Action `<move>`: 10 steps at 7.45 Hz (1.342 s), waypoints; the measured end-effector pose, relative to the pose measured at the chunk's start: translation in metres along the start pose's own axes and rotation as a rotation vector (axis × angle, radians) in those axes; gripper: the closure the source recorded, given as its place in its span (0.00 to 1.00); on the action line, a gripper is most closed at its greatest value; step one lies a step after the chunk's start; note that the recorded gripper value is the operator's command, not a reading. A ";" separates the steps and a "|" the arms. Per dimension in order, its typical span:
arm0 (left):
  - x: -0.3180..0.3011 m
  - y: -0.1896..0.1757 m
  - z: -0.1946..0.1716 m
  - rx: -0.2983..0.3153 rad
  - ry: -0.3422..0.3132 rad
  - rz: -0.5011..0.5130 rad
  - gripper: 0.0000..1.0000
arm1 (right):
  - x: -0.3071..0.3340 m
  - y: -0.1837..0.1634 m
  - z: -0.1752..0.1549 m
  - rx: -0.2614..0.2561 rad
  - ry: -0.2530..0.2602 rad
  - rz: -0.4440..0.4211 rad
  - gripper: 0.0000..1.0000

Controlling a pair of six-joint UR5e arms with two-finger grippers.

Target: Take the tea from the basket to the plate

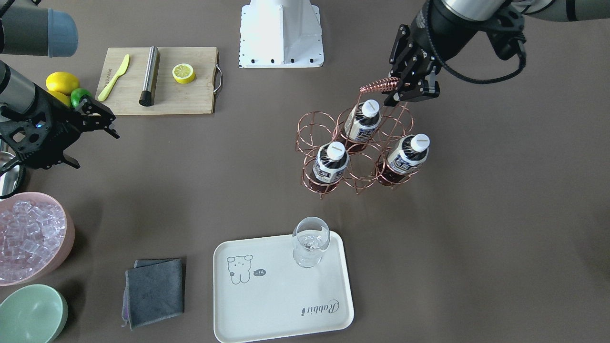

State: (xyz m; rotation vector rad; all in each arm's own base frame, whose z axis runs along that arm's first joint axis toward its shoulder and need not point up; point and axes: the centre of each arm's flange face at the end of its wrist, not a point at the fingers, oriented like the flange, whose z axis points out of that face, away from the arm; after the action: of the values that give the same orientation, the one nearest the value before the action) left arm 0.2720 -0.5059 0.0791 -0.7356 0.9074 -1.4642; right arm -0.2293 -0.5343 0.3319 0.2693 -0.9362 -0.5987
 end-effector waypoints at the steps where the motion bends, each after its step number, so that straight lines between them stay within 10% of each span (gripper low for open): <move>1: 0.009 0.017 0.000 0.019 -0.004 -0.017 1.00 | 0.001 0.001 0.000 -0.001 0.000 0.001 0.00; 10: -0.023 0.100 0.047 0.060 -0.146 -0.067 1.00 | 0.004 0.006 0.003 -0.008 0.002 0.007 0.00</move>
State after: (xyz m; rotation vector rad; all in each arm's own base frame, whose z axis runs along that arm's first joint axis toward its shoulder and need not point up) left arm 0.3645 -0.4879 0.0167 -0.8237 0.7304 -1.4698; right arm -0.2278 -0.5319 0.3396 0.2598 -0.9319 -0.5956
